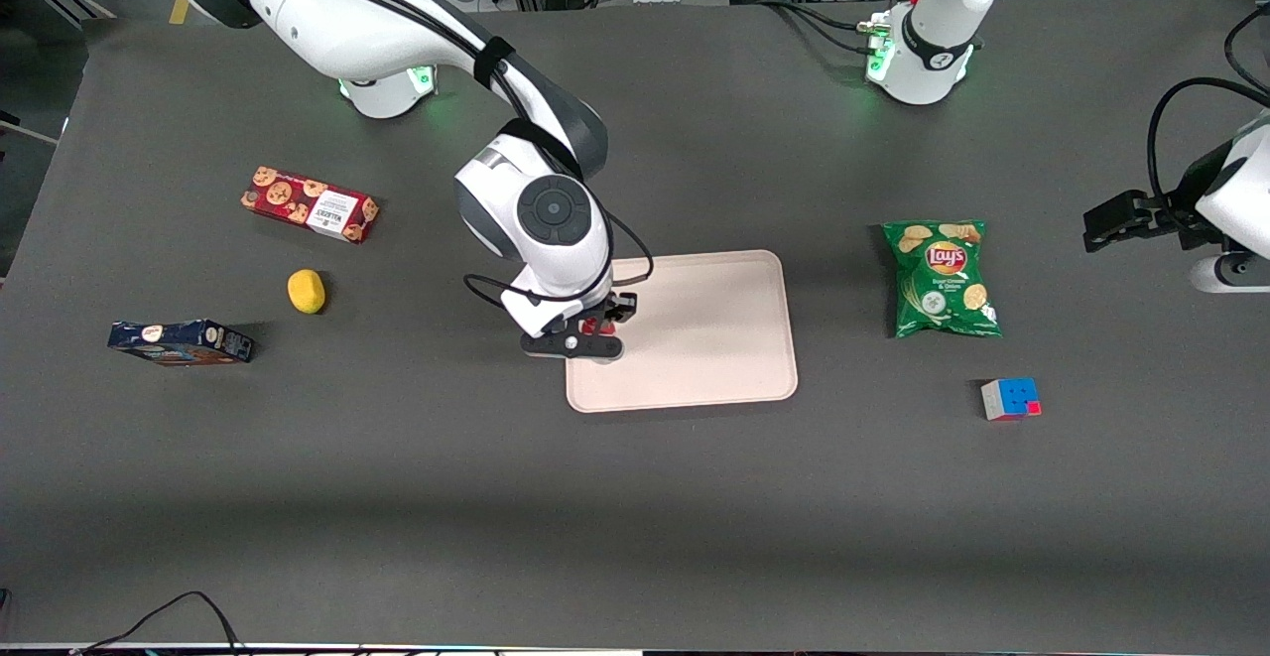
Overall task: Place coke bottle on tray
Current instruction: 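Lower the bottle onto the tray and open the right gripper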
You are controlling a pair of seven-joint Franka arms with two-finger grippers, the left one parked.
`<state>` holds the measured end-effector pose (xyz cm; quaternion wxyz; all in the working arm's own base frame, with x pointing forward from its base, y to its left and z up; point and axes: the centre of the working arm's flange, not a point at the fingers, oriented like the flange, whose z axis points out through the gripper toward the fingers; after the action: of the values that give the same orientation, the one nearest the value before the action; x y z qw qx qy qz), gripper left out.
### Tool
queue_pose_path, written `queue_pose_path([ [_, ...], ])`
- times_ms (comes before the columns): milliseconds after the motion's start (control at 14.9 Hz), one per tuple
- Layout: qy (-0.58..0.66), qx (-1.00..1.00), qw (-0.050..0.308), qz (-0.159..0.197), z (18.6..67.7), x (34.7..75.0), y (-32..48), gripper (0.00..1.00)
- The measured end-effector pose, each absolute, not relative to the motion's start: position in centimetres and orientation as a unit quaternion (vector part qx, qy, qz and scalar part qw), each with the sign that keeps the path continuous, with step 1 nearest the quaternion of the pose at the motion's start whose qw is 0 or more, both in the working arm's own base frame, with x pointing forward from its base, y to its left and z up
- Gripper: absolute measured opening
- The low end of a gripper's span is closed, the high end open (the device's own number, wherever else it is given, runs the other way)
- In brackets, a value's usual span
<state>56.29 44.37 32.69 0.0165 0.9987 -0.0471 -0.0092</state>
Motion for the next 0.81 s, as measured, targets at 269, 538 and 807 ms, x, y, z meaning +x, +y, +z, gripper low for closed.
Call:
queue_pose_path([
  [269, -0.052, 0.999, 0.010, 0.000, 33.4, 56.8, 44.1, 0.87],
  [538, -0.076, 0.996, -0.008, 0.040, 39.4, 58.7, 41.4, 1.00],
  [807, -0.077, 0.992, -0.008, 0.100, 49.7, 60.1, 32.2, 1.00],
])
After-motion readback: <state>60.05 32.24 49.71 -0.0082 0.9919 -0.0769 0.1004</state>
